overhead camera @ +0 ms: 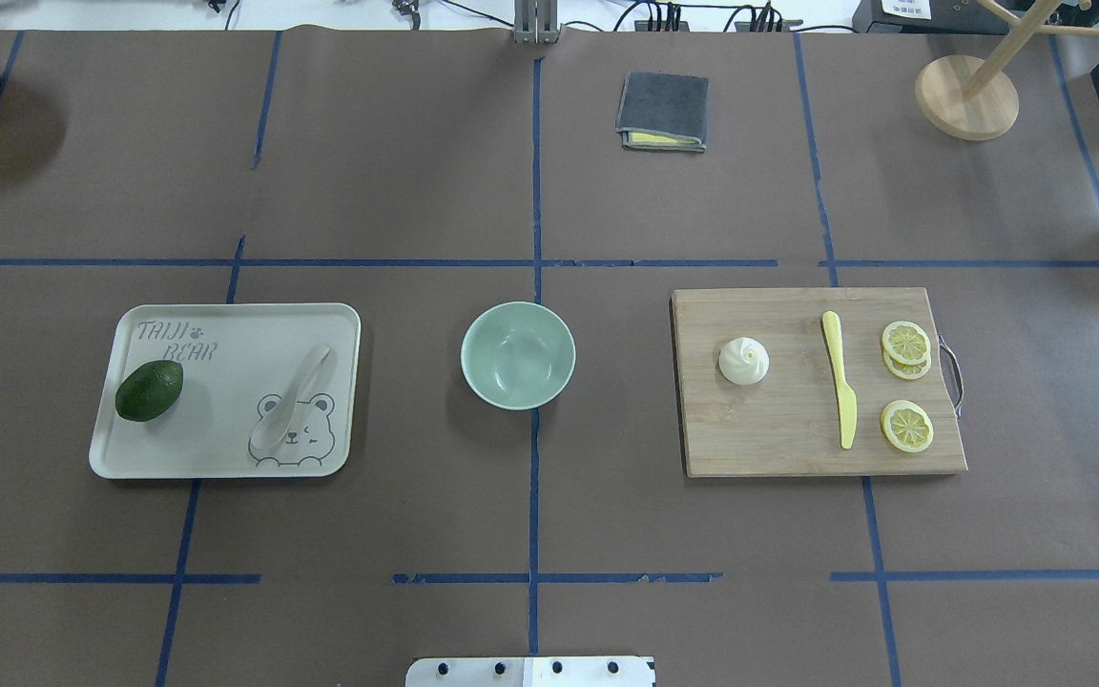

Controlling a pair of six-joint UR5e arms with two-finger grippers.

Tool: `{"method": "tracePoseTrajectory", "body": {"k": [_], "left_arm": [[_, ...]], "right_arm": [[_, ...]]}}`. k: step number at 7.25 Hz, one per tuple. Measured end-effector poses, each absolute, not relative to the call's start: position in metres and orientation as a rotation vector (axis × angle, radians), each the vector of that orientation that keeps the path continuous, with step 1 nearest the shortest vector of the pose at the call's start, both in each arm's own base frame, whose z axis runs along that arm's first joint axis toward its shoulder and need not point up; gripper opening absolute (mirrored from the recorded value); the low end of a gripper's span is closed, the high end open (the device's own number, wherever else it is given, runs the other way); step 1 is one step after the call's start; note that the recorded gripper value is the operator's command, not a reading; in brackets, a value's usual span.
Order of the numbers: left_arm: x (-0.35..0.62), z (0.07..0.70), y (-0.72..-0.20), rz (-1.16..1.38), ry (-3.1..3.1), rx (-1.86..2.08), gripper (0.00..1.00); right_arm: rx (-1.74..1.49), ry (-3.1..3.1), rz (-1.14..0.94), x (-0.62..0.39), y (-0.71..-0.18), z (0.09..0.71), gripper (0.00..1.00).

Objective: Put spoon and bun in bowl

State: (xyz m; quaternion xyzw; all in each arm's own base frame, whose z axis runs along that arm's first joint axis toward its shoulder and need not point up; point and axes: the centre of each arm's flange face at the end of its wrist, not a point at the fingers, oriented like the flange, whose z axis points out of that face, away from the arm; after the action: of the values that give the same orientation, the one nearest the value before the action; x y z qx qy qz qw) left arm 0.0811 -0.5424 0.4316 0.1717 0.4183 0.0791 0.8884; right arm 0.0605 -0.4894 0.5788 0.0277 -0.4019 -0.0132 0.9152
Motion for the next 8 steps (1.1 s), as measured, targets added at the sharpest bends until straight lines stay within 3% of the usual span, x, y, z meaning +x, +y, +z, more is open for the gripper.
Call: {"method": "tracePoseTrajectory", "body": {"k": [5,8], "left_arm": [[0.296,0.366,-0.494,-0.017,0.969,0.289,0.99],[0.387,0.368,-0.451,-0.053,0.919,0.275,0.94]], "right_arm": [[0.082,-0.862,-0.042,0.016,-0.514,0.519,1.0],[0.065,-0.882,0.026,-0.023,-0.513,0.465,1.0]]}}
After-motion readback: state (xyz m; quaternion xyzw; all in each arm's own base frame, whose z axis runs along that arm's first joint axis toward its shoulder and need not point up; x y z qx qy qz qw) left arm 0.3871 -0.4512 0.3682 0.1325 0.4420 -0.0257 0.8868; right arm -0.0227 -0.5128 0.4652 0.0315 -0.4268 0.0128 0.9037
